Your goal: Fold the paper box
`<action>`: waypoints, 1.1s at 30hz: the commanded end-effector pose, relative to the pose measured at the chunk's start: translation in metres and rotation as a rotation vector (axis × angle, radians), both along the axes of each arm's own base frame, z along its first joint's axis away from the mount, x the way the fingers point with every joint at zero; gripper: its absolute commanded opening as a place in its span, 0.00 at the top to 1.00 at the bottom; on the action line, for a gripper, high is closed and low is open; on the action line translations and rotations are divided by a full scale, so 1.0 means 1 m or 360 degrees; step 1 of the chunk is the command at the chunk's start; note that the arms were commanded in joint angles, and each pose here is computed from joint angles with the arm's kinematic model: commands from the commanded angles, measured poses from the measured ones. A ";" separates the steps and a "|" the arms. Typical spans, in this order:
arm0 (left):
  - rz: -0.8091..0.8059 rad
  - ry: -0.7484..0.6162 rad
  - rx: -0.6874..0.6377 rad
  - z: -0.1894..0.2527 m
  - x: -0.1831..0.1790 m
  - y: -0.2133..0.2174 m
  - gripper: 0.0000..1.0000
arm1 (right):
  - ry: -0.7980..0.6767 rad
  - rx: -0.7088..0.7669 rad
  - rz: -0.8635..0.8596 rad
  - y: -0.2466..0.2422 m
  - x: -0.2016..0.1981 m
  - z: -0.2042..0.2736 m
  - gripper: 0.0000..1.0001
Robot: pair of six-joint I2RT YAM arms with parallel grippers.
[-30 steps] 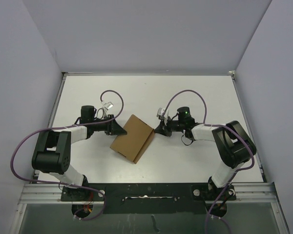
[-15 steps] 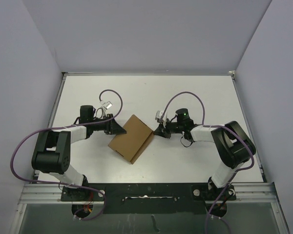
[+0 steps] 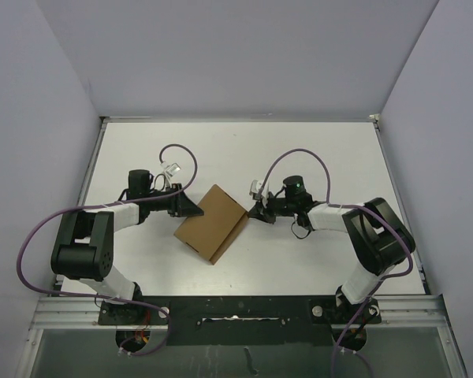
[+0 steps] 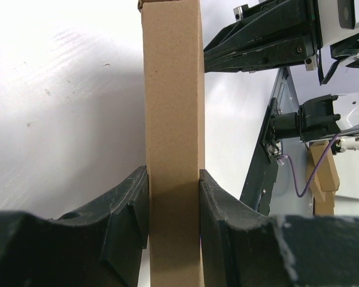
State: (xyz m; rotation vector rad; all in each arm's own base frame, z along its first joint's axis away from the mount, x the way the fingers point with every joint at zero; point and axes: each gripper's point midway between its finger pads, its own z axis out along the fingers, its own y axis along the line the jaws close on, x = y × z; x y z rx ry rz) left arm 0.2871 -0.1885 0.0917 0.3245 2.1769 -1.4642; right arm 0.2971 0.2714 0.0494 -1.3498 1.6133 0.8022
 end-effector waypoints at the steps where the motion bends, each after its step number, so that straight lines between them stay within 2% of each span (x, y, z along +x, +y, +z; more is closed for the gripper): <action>1: 0.0058 -0.0158 0.0046 0.005 0.023 0.007 1.00 | -0.0096 0.0022 0.0056 0.007 -0.002 0.019 1.00; 11: -0.0040 -0.0130 0.0097 -0.002 0.013 -0.001 1.00 | -0.0104 -0.0034 0.0064 0.010 -0.001 0.022 1.00; 22: -0.0122 -0.0154 0.0127 0.001 0.004 -0.005 1.00 | 0.0034 -0.0041 -0.0044 0.001 0.012 0.021 1.00; 33: -0.0179 -0.0178 0.0195 0.008 0.001 -0.011 1.00 | 0.0064 -0.0098 -0.0105 -0.001 0.020 0.017 0.99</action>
